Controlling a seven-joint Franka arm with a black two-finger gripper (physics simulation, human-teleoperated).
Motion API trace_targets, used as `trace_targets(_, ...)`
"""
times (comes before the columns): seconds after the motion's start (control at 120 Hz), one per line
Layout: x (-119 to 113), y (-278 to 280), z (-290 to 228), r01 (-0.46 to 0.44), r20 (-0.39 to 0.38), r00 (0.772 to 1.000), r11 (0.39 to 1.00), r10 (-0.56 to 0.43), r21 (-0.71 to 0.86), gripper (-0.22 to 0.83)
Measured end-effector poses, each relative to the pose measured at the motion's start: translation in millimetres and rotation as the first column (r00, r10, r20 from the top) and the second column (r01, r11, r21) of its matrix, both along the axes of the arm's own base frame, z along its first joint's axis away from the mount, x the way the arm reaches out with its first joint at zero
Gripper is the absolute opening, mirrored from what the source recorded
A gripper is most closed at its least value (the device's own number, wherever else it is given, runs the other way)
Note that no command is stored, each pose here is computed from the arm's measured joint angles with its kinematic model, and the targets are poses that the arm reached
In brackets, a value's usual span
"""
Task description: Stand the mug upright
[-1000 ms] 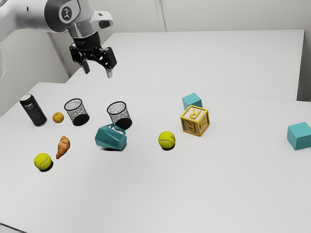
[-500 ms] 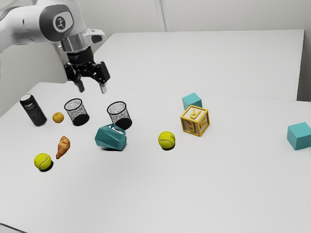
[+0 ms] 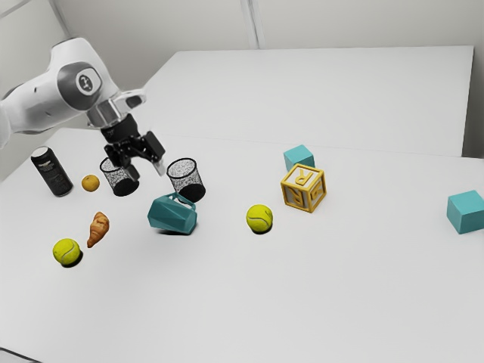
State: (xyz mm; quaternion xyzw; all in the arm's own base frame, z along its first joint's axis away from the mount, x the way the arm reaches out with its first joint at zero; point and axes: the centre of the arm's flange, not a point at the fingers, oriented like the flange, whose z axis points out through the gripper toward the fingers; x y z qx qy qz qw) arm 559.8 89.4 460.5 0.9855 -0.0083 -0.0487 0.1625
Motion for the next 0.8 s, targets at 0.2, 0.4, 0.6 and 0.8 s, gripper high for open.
trace_targets(0.2, 11.5, 39.8, -48.7, -0.019, 0.029, 0.999, 0.991, 0.022, -0.130, 0.62)
trace_targets(0.4, 19.4, 64.4, -80.1, 0.005, 0.067, 0.998, 0.981, 0.009, -0.195, 0.62)
trace_targets(0.6, 22.0, 85.8, -107.2, 0.021, 0.083, 0.997, 0.971, -0.002, -0.236, 0.62)
trace_targets(0.8, 17.9, 100.3, -127.3, 0.027, 0.087, 0.996, 0.961, -0.003, -0.275, 0.62)
